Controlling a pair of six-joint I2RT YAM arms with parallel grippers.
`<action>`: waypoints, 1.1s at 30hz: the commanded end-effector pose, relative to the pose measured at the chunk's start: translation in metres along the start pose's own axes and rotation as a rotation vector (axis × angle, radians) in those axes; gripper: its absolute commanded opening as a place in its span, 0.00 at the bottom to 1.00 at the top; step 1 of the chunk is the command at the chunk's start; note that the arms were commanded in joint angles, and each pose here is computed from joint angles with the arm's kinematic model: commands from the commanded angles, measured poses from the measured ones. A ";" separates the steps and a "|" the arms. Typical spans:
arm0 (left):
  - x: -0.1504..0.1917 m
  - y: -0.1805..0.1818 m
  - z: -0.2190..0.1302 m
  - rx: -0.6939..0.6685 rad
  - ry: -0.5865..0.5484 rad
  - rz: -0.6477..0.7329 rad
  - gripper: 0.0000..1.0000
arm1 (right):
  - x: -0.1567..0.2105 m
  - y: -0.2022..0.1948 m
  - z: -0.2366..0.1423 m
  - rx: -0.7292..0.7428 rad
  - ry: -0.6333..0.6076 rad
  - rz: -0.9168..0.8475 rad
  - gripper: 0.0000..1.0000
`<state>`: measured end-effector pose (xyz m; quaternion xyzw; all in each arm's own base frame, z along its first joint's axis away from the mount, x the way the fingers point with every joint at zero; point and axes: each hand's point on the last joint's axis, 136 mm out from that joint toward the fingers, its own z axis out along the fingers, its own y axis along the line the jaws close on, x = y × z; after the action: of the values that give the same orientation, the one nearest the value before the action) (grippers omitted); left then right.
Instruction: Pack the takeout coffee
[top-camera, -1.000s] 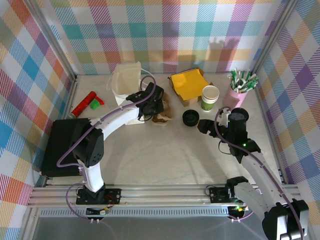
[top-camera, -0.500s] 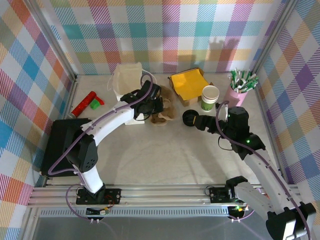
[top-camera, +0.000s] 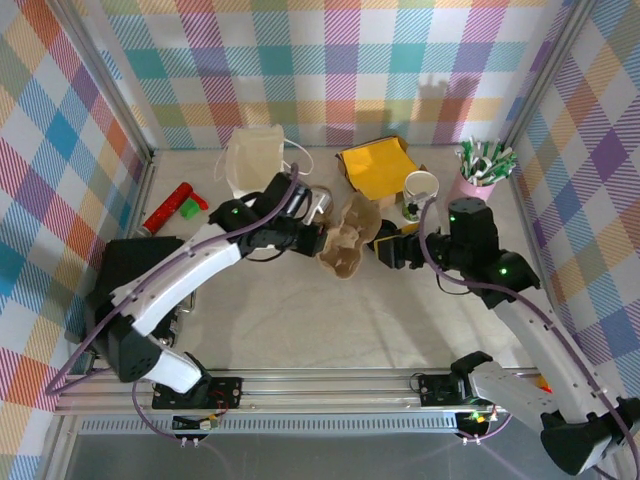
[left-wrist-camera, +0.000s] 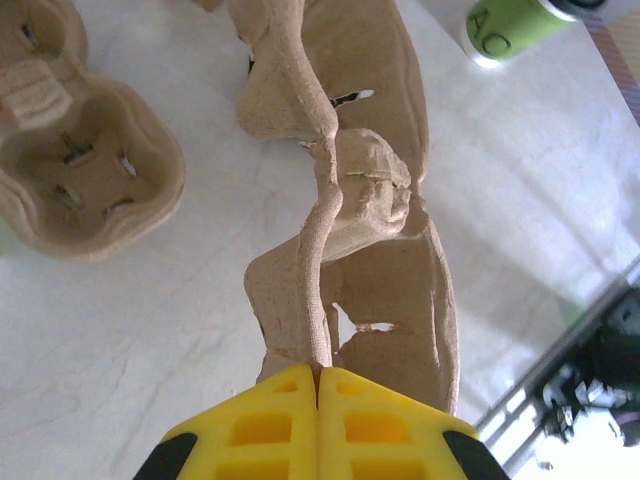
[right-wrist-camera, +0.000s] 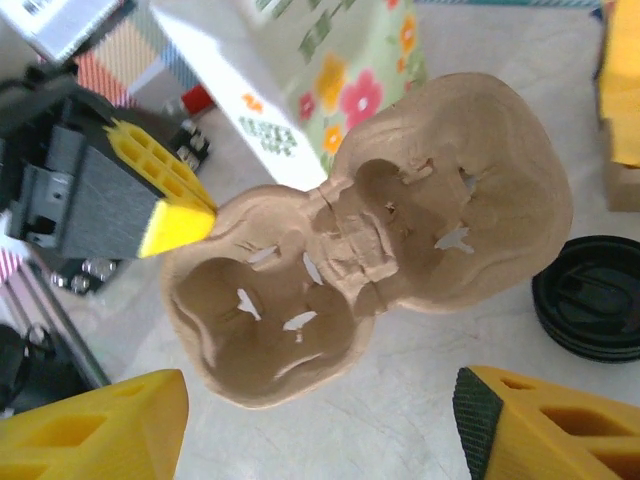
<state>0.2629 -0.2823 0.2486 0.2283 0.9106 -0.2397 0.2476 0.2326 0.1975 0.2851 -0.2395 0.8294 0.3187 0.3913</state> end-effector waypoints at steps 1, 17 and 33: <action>0.024 -0.007 -0.018 0.060 0.032 0.082 0.00 | 0.007 0.012 0.007 0.001 0.082 -0.121 0.72; 0.041 -0.017 -0.044 0.131 0.002 0.127 0.00 | 0.022 0.031 0.079 0.127 0.246 -0.302 0.79; 0.035 -0.018 -0.045 0.135 -0.023 0.105 0.00 | 0.032 0.038 0.091 0.095 0.228 -0.281 0.64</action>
<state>0.2123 -0.2598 0.2613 0.2904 0.8837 -0.2740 0.2443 0.2374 0.2801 0.2218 -0.3710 0.8491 0.1761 0.3322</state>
